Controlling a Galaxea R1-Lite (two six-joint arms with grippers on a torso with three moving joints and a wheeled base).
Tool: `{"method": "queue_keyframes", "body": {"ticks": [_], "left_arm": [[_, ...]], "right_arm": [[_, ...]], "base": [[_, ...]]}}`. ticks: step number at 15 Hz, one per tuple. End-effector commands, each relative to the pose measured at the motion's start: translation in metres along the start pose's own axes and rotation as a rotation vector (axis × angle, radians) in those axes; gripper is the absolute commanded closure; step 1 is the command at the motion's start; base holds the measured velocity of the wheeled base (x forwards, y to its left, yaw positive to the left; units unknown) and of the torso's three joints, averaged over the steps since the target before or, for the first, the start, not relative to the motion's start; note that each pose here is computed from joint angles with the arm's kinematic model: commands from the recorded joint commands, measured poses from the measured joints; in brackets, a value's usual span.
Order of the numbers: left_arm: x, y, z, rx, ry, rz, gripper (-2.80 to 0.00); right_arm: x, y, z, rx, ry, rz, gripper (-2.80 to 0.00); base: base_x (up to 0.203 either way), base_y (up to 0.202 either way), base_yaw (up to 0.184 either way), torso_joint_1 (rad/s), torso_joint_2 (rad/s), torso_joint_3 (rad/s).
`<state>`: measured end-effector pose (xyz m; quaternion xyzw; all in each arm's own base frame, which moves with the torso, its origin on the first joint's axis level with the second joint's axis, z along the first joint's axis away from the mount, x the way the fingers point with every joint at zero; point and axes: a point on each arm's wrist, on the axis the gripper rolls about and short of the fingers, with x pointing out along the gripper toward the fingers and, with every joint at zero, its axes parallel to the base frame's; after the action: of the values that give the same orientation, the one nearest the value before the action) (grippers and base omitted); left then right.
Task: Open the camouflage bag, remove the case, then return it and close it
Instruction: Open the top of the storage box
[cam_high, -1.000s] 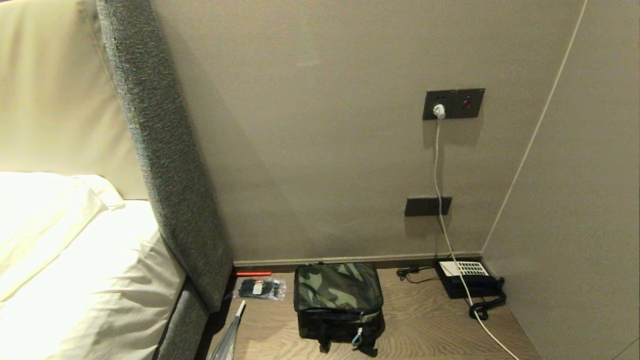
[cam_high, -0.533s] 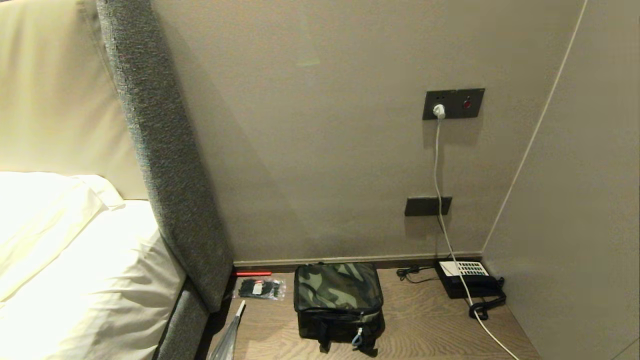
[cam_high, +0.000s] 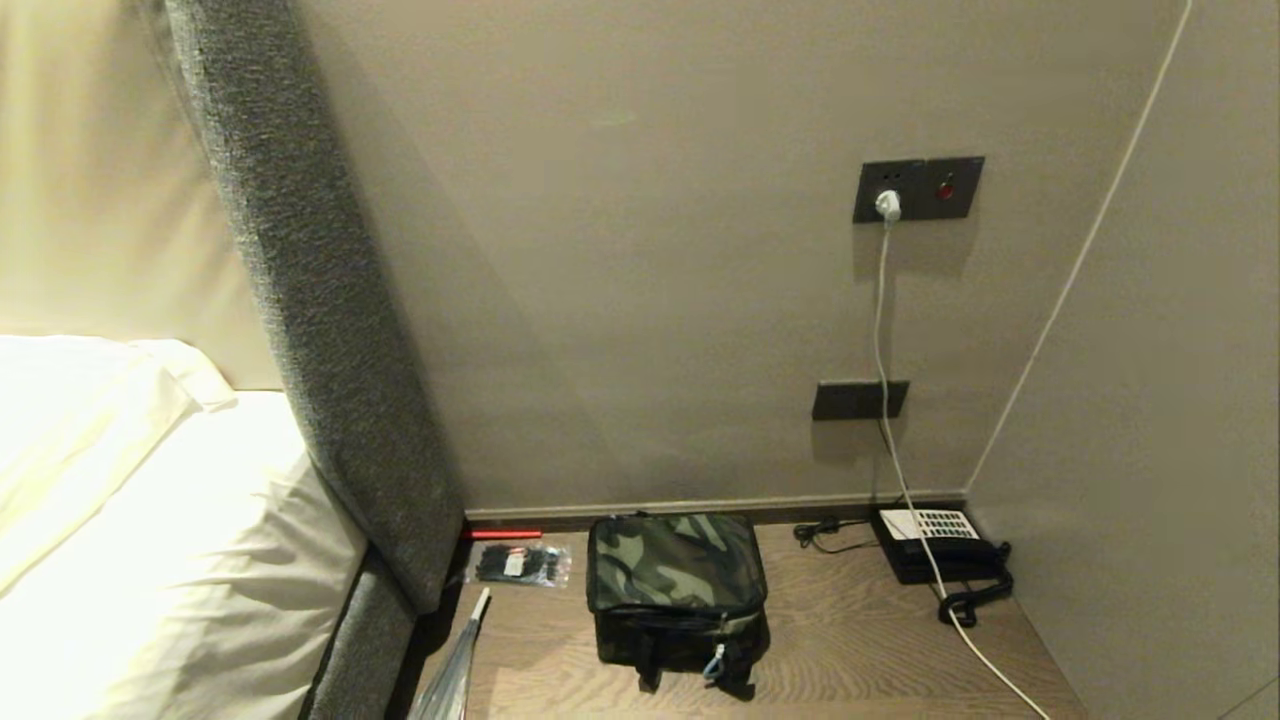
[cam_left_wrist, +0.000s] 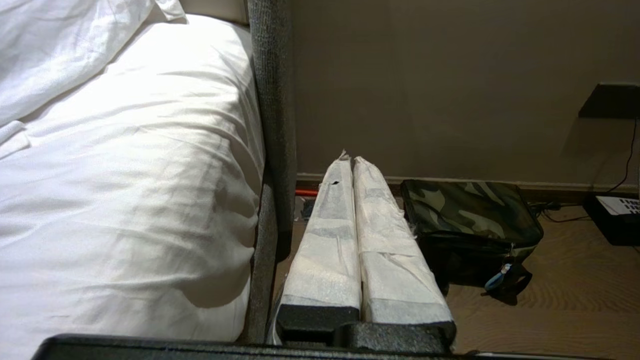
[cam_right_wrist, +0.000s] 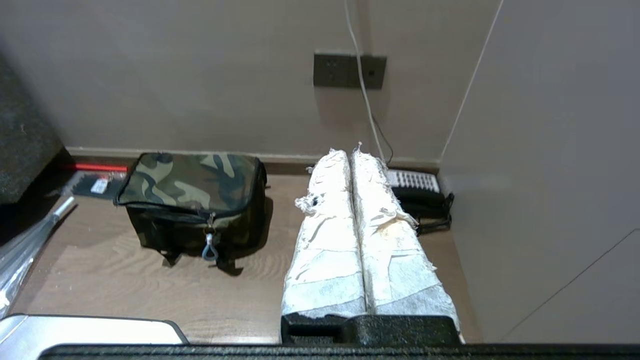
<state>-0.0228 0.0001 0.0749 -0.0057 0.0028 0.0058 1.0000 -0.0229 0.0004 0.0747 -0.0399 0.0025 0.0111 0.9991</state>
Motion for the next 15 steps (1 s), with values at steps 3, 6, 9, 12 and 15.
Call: {"method": "queue_keyframes", "body": {"ticks": [3,6,9,12,15], "left_arm": [[0.0002,0.0000,-0.0007,-0.001,0.002,0.002,0.00],[0.0002,0.0000,-0.0006,-0.001,0.000,0.001,0.00],[0.0002,0.0000,-0.0006,0.001,0.000,0.001,0.00],[0.0002,0.0000,-0.0006,0.001,0.000,0.002,0.00],[0.0002,0.0000,-0.0006,0.002,0.000,0.002,0.00]], "right_arm": [[-0.0002,0.0000,-0.0002,0.005,-0.004,0.001,0.00],[0.0000,0.0001,-0.0008,0.005,-0.001,0.001,0.00],[-0.0002,0.0000,-0.0002,0.005,-0.003,0.001,0.00],[0.0000,0.0001,-0.0008,0.005,-0.001,0.001,0.00],[0.0000,0.0001,-0.0010,0.005,0.000,0.001,0.00]], "base": [[0.000,0.000,0.000,0.001,0.00,-0.193],[0.000,0.000,0.000,0.002,0.00,-0.195],[0.000,0.000,0.000,-0.001,0.00,-0.198],[0.000,0.000,0.000,0.004,0.00,-0.194],[0.000,0.000,0.000,0.004,0.00,-0.195]]}}
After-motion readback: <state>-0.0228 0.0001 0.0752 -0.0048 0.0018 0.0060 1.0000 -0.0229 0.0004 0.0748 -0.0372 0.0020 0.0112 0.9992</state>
